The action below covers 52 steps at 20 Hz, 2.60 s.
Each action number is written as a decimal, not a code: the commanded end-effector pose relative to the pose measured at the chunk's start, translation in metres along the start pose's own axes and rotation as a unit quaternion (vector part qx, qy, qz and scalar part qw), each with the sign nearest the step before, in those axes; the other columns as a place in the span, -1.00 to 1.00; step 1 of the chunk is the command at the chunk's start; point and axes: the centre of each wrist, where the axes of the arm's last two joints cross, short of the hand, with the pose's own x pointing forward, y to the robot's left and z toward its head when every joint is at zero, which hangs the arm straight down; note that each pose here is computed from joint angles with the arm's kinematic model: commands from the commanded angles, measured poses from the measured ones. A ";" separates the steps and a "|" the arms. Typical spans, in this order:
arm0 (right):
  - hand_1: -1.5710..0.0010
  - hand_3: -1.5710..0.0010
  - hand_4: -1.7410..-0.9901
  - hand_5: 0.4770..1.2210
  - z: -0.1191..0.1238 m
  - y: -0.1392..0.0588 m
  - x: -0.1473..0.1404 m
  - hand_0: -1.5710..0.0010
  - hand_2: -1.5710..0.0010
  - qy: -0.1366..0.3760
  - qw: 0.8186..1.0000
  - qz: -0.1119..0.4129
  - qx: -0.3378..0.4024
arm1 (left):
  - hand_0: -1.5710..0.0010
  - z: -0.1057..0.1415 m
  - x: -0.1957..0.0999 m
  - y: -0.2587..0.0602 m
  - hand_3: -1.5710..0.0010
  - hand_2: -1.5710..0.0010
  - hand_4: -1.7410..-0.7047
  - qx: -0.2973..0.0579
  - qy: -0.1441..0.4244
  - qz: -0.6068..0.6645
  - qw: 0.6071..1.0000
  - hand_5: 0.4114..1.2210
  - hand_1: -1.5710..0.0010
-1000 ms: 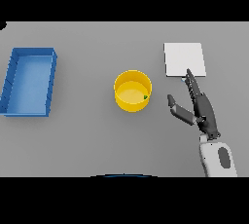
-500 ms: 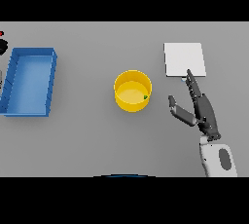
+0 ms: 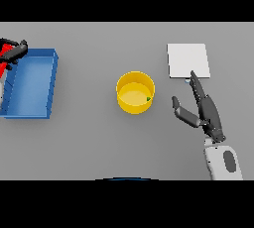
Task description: Pick up the red beaker and tilt it to pour out 1 green nut into yellow bowl. Pick up the yellow bowl and place it on the metallic measuring scale.
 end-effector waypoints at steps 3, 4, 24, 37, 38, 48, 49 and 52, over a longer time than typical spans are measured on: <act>1.00 1.00 0.13 -0.33 0.000 -0.001 -0.002 1.00 1.00 0.004 1.000 -0.001 -0.004 | 0.36 0.003 0.003 0.004 0.70 0.51 0.76 -0.018 -0.006 -0.021 1.000 -0.34 0.46; 1.00 1.00 0.13 -0.33 -0.001 0.000 -0.001 1.00 1.00 0.002 1.000 0.001 -0.003 | 0.49 0.002 0.001 0.003 0.76 0.61 0.80 -0.021 0.001 -0.037 0.999 -0.37 0.57; 1.00 1.00 0.30 -0.54 -0.057 0.006 0.048 1.00 1.00 -0.067 0.947 0.248 0.192 | 0.99 0.009 0.002 -0.006 1.00 1.00 0.93 -0.003 -0.030 -0.035 0.999 -0.27 1.00; 1.00 1.00 0.41 -0.55 -0.101 0.042 0.079 1.00 1.00 -0.115 0.790 0.463 0.385 | 1.00 0.007 -0.002 -0.006 1.00 1.00 0.87 -0.005 -0.042 -0.011 0.999 -0.24 1.00; 1.00 1.00 0.40 -0.54 -0.105 0.043 0.079 1.00 1.00 -0.113 0.785 0.471 0.386 | 1.00 0.008 0.000 -0.006 1.00 1.00 0.85 -0.004 -0.046 -0.005 0.999 -0.24 1.00; 1.00 1.00 0.27 -0.45 -0.113 0.061 0.059 1.00 1.00 -0.096 0.742 0.494 0.443 | 1.00 0.007 0.000 -0.005 1.00 1.00 0.82 -0.010 -0.051 0.001 0.999 -0.23 1.00; 1.00 1.00 0.25 -0.43 -0.114 0.065 0.058 1.00 1.00 -0.089 0.738 0.498 0.448 | 1.00 0.007 -0.002 -0.008 1.00 1.00 0.82 -0.013 -0.050 0.002 0.999 -0.23 1.00; 1.00 1.00 0.23 -0.40 -0.118 0.068 0.054 1.00 1.00 -0.081 0.735 0.494 0.458 | 1.00 0.009 -0.002 -0.008 1.00 1.00 0.83 -0.008 -0.045 -0.004 0.999 -0.23 1.00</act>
